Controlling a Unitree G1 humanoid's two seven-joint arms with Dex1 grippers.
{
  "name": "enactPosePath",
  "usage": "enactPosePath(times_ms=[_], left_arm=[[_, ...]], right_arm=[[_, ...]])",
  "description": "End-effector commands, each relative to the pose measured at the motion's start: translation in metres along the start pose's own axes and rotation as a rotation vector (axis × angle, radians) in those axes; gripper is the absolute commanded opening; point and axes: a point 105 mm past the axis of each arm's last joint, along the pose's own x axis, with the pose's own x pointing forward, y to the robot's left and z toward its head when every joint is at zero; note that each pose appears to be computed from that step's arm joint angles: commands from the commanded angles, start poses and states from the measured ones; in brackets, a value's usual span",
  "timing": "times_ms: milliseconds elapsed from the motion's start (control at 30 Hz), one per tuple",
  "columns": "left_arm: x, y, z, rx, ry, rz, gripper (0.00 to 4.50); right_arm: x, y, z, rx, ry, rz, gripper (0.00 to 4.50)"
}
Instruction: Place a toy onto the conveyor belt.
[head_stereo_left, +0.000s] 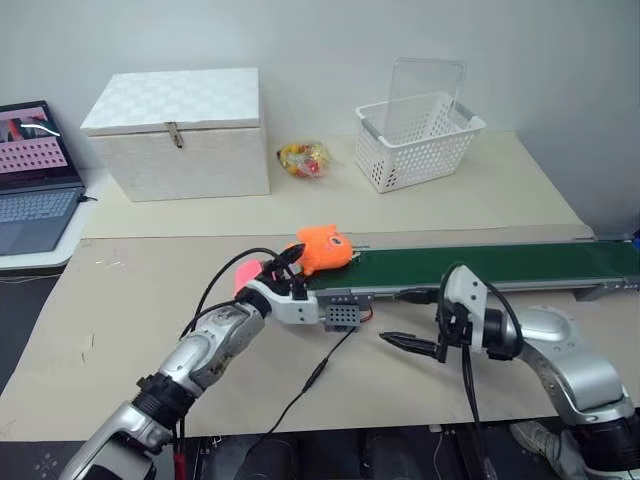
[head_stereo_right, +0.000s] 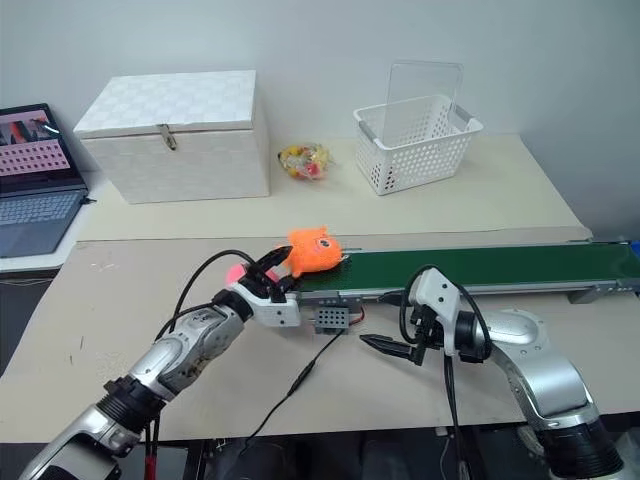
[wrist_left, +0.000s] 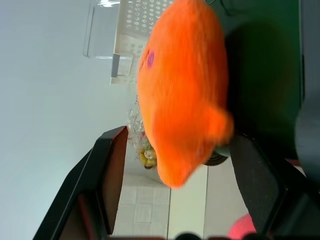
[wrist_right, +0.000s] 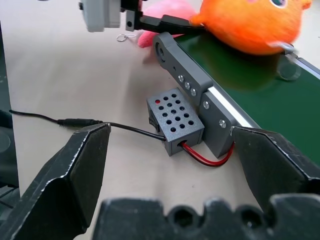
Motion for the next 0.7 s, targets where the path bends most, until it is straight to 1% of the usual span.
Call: enactPosePath(times_ms=[33,133,233,267,300,333,400,433,467,500,600,700], left_arm=[[-0.010,0.018,0.002,-0.038,-0.017,0.013,3.31],[-0.019,0.031,-0.005,-0.109,0.003,0.029,3.31],[-0.028,0.049,-0.020,-0.326,0.043,0.049,3.31],[-0.032,0.052,-0.026,-0.511,0.038,0.026,3.31],[-0.035,0.054,-0.027,-0.636,0.018,0.005,3.31],[-0.041,0.053,-0.026,-0.818,-0.026,-0.057,3.31],[-0.053,0.051,-0.017,-1.049,-0.119,-0.179,3.31],[-0.061,0.049,-0.009,-1.133,-0.177,-0.258,3.31],[-0.067,0.049,-0.004,-1.184,-0.221,-0.304,3.31],[-0.072,0.048,-0.003,-1.246,-0.237,-0.344,3.31],[-0.077,0.045,-0.005,-1.338,-0.241,-0.379,3.31],[-0.076,0.037,-0.007,-1.326,-0.215,-0.406,3.31]], right_arm=[[0.000,-0.001,0.008,-0.017,-0.024,0.007,4.50],[0.000,-0.001,0.008,-0.017,-0.025,0.009,4.50],[0.000,-0.002,0.008,-0.019,-0.024,0.007,4.50],[0.000,-0.002,0.007,-0.019,-0.023,0.006,4.50],[0.000,-0.002,0.007,-0.019,-0.023,0.006,4.50],[0.000,-0.002,0.007,-0.017,-0.022,0.007,4.50],[0.000,-0.001,0.006,-0.013,-0.021,0.009,4.50],[0.000,-0.001,0.006,-0.012,-0.021,0.010,4.50],[-0.001,-0.001,0.006,-0.011,-0.020,0.011,4.50],[-0.001,-0.001,0.006,-0.009,-0.020,0.010,4.50],[-0.003,-0.002,0.004,-0.005,-0.014,0.005,4.50],[-0.004,-0.004,0.001,-0.002,-0.005,-0.005,4.50]])
